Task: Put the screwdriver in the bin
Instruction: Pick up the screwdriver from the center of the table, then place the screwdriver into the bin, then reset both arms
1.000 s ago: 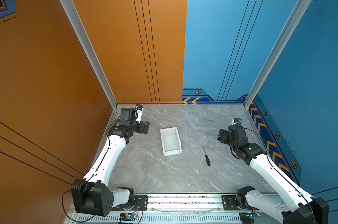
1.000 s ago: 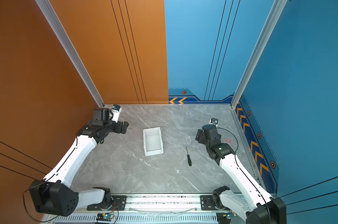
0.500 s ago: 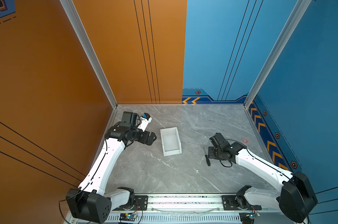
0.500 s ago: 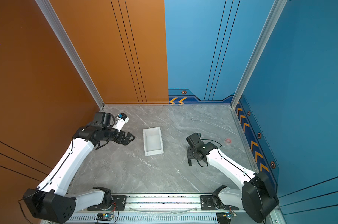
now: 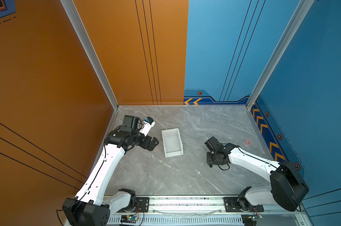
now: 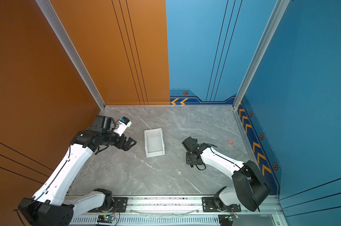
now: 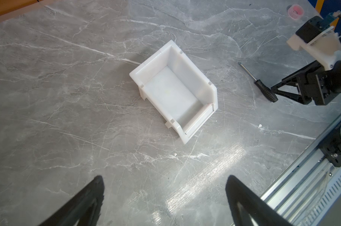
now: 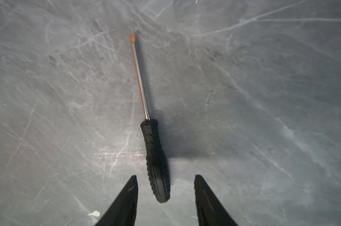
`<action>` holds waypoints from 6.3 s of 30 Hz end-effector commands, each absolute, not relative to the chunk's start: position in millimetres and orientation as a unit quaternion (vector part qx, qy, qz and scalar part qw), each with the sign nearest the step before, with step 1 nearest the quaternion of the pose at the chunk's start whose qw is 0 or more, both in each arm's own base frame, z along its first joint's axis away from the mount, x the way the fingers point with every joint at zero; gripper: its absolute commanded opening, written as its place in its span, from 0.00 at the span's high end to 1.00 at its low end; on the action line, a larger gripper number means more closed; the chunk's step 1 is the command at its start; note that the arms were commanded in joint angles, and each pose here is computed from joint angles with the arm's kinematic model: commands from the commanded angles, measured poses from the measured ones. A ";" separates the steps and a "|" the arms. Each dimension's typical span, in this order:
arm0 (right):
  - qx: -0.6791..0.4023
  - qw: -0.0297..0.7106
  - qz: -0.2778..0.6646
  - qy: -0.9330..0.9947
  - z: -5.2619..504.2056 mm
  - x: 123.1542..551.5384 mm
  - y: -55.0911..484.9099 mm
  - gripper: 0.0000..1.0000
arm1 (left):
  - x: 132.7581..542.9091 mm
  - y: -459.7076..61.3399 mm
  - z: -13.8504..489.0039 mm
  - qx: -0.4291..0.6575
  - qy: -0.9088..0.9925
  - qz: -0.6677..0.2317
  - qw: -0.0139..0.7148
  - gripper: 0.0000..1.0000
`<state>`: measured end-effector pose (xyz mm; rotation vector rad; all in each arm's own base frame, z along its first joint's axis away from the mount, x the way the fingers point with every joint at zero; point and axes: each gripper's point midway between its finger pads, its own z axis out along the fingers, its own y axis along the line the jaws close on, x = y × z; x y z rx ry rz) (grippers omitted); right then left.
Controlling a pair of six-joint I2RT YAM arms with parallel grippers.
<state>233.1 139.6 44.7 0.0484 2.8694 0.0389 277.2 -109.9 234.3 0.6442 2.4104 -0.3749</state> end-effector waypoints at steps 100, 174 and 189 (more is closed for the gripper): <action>-0.278 0.130 0.024 0.952 93.3 317.2 356.4 0.85 | 285.7 -72.9 242.4 0.128 0.928 -0.158 0.312 0.02; -0.259 0.166 0.039 0.951 121.4 339.3 369.4 0.51 | 283.7 -75.5 250.5 0.128 0.922 -0.171 0.324 0.02; -0.194 0.297 0.055 0.933 234.4 341.0 331.0 0.39 | 290.4 -66.8 240.9 0.130 0.930 -0.135 0.316 0.02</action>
